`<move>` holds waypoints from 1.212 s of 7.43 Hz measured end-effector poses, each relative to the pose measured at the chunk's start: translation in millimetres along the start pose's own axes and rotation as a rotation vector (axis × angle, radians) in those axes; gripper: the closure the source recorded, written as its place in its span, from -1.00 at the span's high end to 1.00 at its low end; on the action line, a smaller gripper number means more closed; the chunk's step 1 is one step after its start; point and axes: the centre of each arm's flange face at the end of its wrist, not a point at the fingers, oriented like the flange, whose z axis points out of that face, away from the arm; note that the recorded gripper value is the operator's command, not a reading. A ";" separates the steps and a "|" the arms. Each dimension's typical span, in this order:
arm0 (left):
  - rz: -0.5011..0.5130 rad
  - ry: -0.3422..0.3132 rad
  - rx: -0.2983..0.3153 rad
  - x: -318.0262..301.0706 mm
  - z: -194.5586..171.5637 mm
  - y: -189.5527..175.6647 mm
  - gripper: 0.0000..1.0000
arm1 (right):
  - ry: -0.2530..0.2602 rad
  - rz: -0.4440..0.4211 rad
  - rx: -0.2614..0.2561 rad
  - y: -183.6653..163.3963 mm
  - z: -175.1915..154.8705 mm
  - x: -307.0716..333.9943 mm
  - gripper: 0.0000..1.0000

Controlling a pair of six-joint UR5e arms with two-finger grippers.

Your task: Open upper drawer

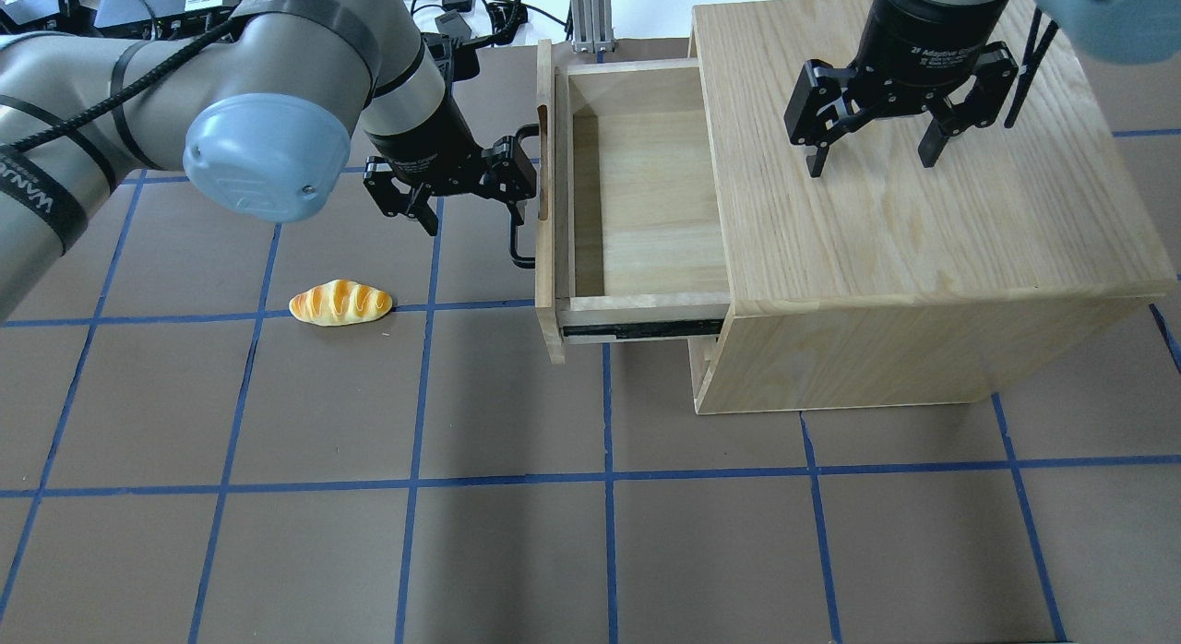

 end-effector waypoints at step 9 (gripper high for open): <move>-0.013 -0.102 -0.007 -73.7 -139.8 71.7 1.00 | 0.000 0.000 0.000 0.0 -0.1 0.0 1.00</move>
